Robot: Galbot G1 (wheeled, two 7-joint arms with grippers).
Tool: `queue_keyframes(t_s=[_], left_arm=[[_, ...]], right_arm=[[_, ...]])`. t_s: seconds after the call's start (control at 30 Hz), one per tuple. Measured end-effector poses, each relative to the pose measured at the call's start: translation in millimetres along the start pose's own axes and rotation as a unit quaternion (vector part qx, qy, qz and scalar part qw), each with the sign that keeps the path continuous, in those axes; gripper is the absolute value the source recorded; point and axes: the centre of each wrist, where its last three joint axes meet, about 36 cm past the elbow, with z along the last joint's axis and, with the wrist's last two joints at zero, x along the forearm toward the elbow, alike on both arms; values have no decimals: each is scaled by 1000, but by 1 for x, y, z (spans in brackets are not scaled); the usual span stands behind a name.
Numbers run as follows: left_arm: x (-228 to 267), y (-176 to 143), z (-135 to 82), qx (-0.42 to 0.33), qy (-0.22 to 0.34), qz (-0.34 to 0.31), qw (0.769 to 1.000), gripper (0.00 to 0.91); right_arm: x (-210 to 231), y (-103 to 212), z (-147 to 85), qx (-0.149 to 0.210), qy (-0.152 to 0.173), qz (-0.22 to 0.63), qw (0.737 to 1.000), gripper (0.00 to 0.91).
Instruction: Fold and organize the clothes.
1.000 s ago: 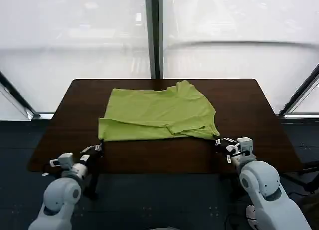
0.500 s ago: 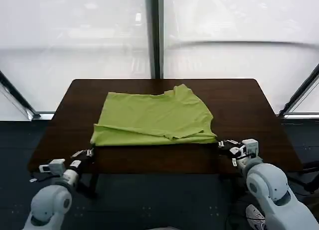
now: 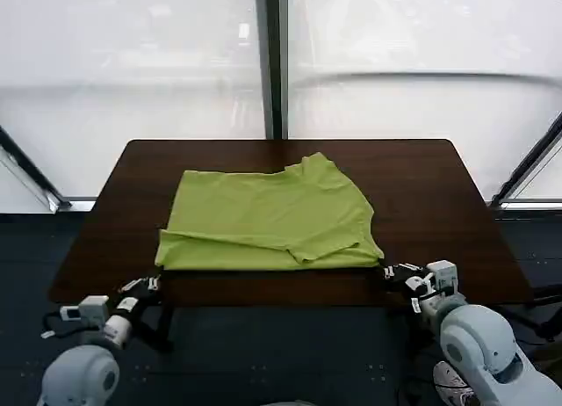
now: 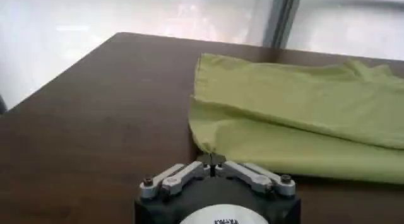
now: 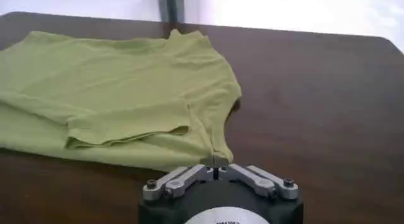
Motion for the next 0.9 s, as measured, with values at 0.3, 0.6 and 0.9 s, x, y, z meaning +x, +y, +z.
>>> queue_keyframes(t_s=[0.3, 0.6, 0.9], left_arm=[[-50, 9, -10, -20, 18, -16, 1000, 800], [-74, 18, -8, -19, 38, -36, 998, 566], [-72, 18, 4, -18, 52, -34, 998, 166]], right_arm=[[-23, 15, -5, 23, 16, -15, 1000, 790], [-34, 14, -1, 22, 29, -13, 999, 761], [-34, 11, 0, 22, 31, -14, 999, 634]])
